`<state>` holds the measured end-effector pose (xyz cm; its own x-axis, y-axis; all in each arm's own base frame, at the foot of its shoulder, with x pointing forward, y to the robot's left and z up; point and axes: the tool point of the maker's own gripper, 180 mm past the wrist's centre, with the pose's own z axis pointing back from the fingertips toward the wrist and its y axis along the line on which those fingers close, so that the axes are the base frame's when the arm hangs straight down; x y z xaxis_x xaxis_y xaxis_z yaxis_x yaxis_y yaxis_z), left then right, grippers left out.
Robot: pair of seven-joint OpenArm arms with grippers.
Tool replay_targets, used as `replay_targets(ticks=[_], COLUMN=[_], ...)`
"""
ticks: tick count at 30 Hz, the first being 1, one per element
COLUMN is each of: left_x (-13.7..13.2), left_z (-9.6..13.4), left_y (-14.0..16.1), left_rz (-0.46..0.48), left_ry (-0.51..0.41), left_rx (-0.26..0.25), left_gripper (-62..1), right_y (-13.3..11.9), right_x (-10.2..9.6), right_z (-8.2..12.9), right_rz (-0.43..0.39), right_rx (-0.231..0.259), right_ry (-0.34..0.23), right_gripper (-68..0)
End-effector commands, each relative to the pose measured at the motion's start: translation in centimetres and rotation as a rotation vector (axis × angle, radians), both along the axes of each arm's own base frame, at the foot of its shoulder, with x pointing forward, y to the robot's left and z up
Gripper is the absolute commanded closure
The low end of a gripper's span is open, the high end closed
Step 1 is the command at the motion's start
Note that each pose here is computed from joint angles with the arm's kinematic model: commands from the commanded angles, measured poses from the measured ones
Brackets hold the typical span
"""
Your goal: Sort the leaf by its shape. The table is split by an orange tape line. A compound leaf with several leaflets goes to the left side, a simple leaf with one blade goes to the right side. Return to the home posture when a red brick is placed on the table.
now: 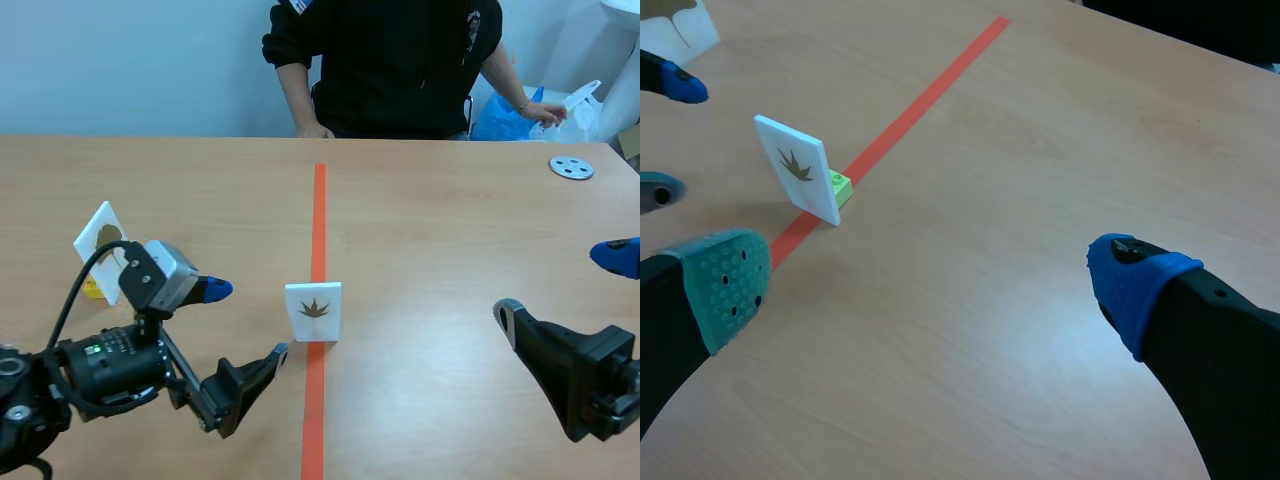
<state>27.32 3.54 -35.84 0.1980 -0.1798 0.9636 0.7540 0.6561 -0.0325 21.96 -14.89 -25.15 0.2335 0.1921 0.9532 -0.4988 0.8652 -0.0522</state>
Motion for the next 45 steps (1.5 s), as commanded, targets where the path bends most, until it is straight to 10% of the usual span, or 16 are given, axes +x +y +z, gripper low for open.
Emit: replay_targets(ticks=[1,30,45], left_x=[0.8,1.2,1.1], left_z=[1.2,-0.9,-2.4], left_y=[-1.0,-8.2,-8.0], left_rz=[-0.018,-0.242,-0.214], left_ry=[-0.047,-0.078,-0.066], left_rx=[-0.031,-0.041,-0.013], left_gripper=[-62.3,-62.3,-59.5], right_y=[0.3,0.3,0.3], right_x=[0.5,0.4,0.4], right_z=[1.2,1.0,1.0], right_rz=[0.003,-0.021,-0.021], right_rx=[0.018,0.038,0.038], right_ry=[-0.041,-0.034,-0.034], right_gripper=[-67.9,-67.9,-67.9])
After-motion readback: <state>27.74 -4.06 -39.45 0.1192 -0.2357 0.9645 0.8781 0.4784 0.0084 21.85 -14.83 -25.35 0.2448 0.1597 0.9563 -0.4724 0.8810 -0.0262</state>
